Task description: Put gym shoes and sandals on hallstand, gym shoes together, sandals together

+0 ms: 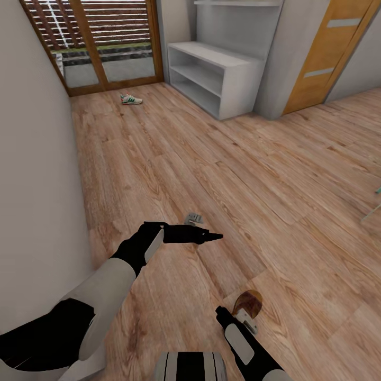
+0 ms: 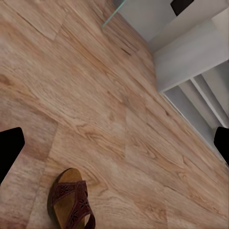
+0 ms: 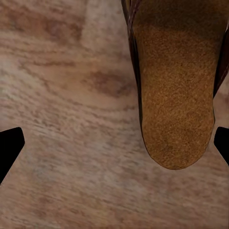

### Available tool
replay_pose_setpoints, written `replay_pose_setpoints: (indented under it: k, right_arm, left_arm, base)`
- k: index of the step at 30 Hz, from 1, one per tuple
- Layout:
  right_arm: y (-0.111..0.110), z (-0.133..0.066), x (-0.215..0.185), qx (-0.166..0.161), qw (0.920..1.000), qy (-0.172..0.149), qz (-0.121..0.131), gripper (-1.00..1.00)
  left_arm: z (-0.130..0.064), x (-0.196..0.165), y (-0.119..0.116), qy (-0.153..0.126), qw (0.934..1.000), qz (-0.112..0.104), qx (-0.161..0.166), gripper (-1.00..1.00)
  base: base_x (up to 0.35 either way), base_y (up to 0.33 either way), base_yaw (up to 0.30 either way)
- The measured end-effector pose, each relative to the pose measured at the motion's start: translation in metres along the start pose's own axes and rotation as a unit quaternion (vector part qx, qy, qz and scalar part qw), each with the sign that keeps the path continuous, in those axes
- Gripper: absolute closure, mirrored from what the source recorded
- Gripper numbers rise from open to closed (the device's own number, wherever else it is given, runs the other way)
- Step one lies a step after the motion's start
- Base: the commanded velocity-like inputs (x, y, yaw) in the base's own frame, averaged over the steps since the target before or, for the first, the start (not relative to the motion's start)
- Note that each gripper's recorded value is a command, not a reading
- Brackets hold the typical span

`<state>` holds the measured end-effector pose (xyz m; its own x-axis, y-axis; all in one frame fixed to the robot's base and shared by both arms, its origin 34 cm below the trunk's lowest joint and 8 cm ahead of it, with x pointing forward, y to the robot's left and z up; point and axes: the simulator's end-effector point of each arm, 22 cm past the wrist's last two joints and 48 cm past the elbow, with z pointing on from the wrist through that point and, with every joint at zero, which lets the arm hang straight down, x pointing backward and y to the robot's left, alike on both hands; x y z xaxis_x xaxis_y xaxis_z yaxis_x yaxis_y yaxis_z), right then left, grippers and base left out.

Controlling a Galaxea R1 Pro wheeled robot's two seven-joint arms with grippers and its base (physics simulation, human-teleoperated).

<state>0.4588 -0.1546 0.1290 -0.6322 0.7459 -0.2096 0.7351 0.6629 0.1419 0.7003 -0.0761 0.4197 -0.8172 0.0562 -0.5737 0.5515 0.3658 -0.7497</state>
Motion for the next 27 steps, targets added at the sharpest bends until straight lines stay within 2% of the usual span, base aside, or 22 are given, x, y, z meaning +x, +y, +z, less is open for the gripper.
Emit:
replay_pose_setpoints:
  k: [19, 27]
  right_arm:
    - [-0.0006, 0.0002, 0.0002, 0.001, 1.0, 0.0, 0.001, -1.0]
    - [-0.0007, 0.0001, 0.0001, 0.001, 1.0, 0.0, 0.001, -1.0]
  left_arm:
    - [0.0001, 0.0002, 0.0004, 0.0, 1.0, 0.0, -0.001, -1.0]
    - [-0.0001, 0.0, 0.0005, 0.0, 1.0, -0.001, -0.001, -1.0]
  base:
    - [0.005, -0.004, 0.0]
    - [0.0, -0.131, 0.0]
